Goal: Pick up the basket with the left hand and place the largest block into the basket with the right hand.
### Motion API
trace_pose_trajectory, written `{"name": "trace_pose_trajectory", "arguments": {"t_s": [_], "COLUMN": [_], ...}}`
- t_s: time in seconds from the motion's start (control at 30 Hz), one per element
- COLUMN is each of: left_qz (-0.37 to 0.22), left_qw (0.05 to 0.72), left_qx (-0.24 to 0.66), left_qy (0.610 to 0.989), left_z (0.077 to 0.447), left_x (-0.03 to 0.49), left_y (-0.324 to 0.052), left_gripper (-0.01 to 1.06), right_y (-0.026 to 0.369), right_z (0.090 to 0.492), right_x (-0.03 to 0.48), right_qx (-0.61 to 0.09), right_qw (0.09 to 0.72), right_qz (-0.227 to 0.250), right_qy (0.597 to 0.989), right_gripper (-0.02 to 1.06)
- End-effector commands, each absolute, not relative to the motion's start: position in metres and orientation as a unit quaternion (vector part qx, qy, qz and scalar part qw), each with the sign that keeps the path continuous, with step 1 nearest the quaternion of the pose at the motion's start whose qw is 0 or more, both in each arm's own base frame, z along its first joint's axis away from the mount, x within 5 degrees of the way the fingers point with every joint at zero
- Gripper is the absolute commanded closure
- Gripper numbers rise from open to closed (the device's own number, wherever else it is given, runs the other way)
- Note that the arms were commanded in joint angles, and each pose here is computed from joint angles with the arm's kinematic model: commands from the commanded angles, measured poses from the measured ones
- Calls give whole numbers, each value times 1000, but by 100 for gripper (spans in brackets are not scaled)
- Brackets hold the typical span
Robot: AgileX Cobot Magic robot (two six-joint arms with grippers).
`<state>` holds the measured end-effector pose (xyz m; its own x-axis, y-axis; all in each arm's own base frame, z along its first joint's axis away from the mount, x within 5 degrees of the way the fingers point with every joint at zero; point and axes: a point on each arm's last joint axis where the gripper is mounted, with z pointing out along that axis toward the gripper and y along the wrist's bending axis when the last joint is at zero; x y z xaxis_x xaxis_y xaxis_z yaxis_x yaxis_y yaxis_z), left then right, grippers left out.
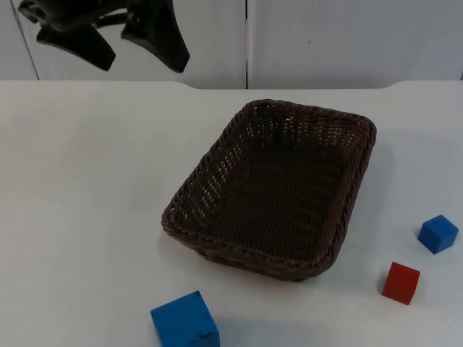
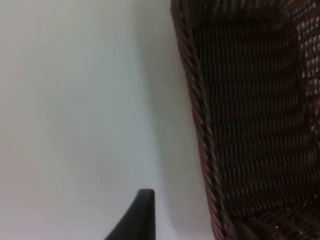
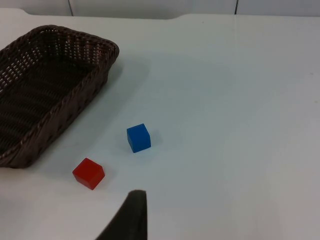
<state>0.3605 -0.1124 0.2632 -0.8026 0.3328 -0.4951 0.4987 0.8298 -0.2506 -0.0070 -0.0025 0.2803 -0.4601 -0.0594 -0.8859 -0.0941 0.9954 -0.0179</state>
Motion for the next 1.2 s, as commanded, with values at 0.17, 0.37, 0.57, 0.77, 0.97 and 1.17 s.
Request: {"name": "trace_pose_trajectory", "arguments": {"t_s": [0.17, 0.37, 0.57, 0.77, 0.97, 1.17], "left_qz": [-177, -183, -187, -182, -173, -177], "left_qw": [217, 198, 175, 156, 149, 130], "left_qx": [217, 218, 248, 283, 305, 307], "left_qy": [935, 938, 934, 929, 925, 926], "left_z": [242, 227, 210, 191, 170, 151], "left_x": [374, 386, 400, 417, 432, 440], "left_y": [-116, -122, -141, -166, -185, -190], "left_gripper": [7, 7, 7, 7, 7, 7], "right_y": [-3, -3, -3, -3, -3, -3], "right_z": [280, 280, 280, 280, 280, 280], "right_x": [-7, -7, -7, -7, -7, -7], "right_qx": [-43, -43, -43, -43, -43, -43], "right_qw": [520, 520, 520, 520, 520, 520], "right_qz": [16, 16, 16, 16, 16, 16], "right_qy": [853, 853, 853, 853, 853, 853], "right_gripper": [0, 0, 0, 0, 0, 0]}}
